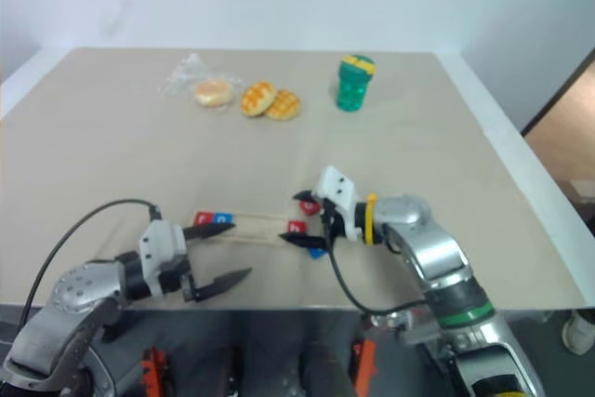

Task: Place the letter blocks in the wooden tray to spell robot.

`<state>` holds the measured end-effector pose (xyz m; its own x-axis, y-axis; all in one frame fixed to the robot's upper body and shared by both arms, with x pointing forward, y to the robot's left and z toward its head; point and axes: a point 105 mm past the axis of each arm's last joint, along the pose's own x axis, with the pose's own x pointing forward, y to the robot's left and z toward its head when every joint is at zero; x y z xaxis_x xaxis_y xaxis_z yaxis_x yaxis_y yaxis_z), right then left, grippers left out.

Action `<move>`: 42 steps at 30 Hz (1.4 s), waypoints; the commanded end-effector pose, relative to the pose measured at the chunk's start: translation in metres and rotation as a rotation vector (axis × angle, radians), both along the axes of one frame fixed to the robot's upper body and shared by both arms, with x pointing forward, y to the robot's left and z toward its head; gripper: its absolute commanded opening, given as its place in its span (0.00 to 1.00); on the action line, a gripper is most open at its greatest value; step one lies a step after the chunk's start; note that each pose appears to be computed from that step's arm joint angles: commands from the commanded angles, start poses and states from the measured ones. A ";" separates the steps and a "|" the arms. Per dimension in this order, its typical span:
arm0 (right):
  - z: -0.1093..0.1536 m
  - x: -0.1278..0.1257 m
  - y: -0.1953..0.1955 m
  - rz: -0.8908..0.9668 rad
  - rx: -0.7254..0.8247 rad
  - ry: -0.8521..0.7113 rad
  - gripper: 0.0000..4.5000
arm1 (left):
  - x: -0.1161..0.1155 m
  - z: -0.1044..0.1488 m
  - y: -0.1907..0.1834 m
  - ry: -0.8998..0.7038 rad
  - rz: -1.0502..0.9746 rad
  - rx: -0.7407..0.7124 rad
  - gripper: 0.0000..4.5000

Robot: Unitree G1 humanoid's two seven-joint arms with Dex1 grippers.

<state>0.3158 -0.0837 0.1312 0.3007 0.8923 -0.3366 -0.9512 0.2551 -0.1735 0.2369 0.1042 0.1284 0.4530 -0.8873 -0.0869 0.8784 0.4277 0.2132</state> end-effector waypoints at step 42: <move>-0.006 0.007 0.003 0.088 -0.129 -0.040 0.27 | 0.000 0.000 0.001 -0.011 0.029 -0.012 1.00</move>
